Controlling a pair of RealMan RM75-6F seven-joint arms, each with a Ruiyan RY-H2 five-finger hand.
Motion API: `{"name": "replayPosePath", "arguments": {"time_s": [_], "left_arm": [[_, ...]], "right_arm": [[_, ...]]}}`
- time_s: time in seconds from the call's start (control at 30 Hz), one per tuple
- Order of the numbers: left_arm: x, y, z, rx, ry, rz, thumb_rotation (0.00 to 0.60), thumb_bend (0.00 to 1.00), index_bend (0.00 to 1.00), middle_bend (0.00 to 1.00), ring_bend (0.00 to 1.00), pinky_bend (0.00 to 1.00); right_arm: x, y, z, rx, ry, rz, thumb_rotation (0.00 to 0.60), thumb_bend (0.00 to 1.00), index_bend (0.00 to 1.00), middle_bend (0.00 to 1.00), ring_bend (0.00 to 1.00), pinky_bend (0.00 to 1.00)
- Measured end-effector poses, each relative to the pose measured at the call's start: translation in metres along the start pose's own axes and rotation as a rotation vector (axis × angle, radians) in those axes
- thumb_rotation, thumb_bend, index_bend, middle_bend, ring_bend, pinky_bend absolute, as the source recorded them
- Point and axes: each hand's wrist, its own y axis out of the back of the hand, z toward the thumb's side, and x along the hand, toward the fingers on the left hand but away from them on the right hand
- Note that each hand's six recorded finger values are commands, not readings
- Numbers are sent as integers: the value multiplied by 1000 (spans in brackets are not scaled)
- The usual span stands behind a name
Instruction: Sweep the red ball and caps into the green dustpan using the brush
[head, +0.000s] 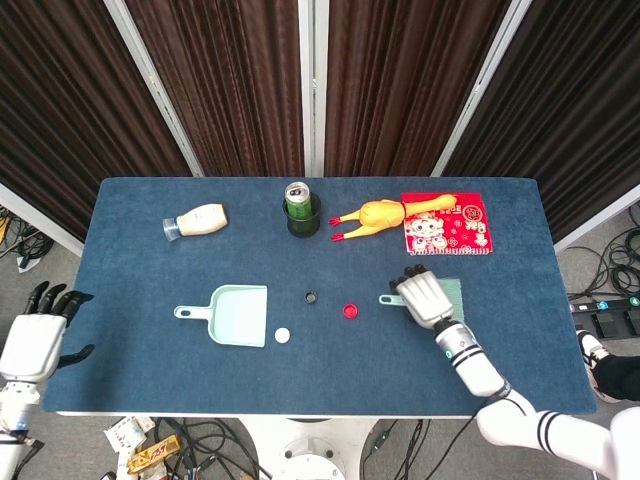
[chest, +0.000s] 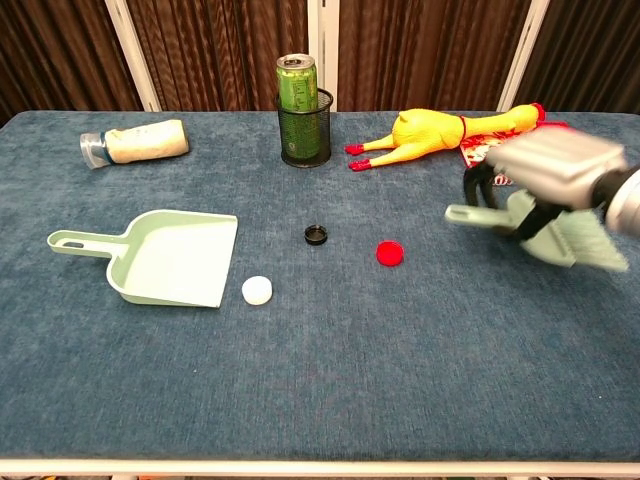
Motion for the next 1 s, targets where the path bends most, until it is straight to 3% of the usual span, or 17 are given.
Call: {"name": "replayPosePath", "arguments": {"time_s": [0.17,0.4,0.6,0.73,1.0], "left_arm": [[30,3,26,-6,-62,-24,600,119,313,270,134,94],[81,-16,73,-56,-151,-139,600,131,334,290,153,142],[110,-50,100,-107,-152,-235,600,158,357,320,182,170],[113,-71,109,-111,-144,-281,600,158,357,327,183,176],[109,-88,110,-105,-123,-295,600,179,393,388,256,226]], "right_arm": [[12,45,-21,-44,-15,-65,600,451,665,624,288,315],[27,95,-43,-84,-39,-142,600,451,670,624,288,326],[32,94,-47,-89,-50,-129,600,451,671,624,289,330],[31,90,-48,-90,-54,-113,600,451,671,624,290,332],[28,84,-44,-96,-50,-96,600,451,671,624,295,340]]}}
